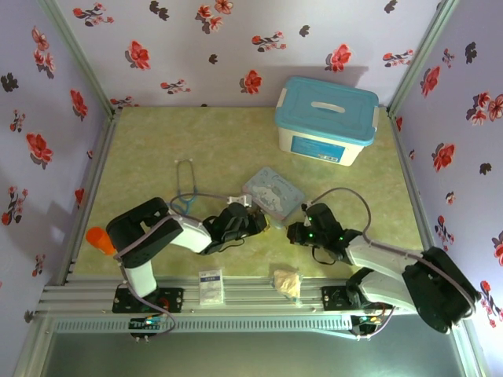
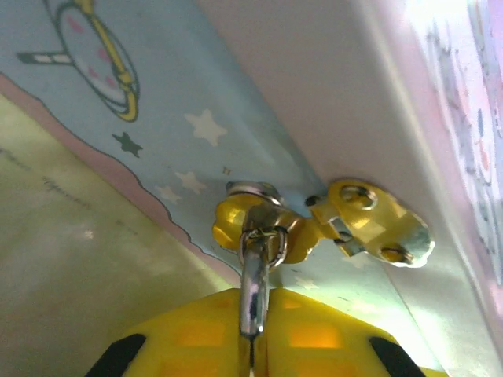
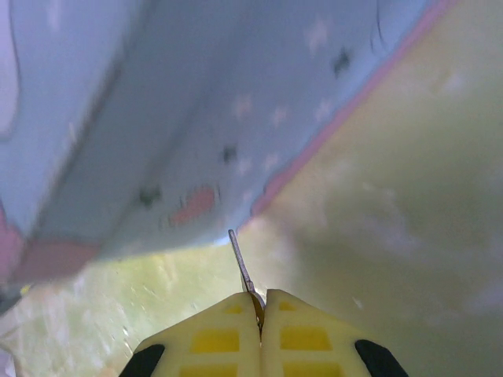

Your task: Unlock the padlock with the key

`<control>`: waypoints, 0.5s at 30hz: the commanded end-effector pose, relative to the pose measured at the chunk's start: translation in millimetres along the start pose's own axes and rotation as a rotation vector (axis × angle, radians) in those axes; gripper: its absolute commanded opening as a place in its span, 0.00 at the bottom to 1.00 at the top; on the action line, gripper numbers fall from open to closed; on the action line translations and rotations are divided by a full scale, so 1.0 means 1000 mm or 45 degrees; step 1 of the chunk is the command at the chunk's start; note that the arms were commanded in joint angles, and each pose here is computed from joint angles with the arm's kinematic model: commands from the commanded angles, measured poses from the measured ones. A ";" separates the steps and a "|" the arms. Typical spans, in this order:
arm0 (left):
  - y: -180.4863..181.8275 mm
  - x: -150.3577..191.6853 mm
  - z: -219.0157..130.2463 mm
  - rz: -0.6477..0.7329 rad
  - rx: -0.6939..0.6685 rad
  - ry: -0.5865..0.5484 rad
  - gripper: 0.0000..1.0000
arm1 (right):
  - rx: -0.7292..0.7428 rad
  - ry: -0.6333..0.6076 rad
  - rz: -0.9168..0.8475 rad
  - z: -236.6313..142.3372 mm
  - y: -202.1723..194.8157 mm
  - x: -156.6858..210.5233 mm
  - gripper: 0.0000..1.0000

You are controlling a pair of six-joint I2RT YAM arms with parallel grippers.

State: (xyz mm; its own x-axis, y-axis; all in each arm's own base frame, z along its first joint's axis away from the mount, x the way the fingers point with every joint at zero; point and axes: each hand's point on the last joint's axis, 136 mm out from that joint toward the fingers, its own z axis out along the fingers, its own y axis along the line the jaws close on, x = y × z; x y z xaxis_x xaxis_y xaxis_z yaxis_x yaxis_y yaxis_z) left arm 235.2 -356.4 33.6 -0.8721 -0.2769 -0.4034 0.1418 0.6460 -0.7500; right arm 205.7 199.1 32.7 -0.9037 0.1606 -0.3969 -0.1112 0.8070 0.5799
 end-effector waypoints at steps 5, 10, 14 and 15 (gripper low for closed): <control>0.004 -0.013 -0.020 -0.078 0.008 -0.107 0.00 | -0.035 -0.054 -0.072 0.020 0.026 -0.040 0.00; 0.000 -0.008 -0.028 -0.079 -0.004 -0.106 0.00 | -0.008 -0.033 -0.092 0.036 0.028 -0.050 0.00; -0.011 0.001 -0.018 -0.062 0.024 -0.074 0.00 | -0.029 -0.001 -0.112 0.046 0.035 -0.054 0.00; -0.011 0.001 -0.015 -0.062 0.027 -0.071 0.00 | -0.023 0.011 -0.118 0.045 0.035 -0.053 0.00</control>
State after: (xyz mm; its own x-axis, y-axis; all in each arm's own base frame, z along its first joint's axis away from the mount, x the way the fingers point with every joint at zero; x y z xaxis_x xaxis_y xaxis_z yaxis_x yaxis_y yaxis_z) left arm 225.4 -331.8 35.0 -0.8476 -0.3527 -0.3964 0.0732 0.6622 -0.7458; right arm 256.8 227.9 24.1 -0.9129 0.1138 -0.3919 -0.1228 0.8392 0.5298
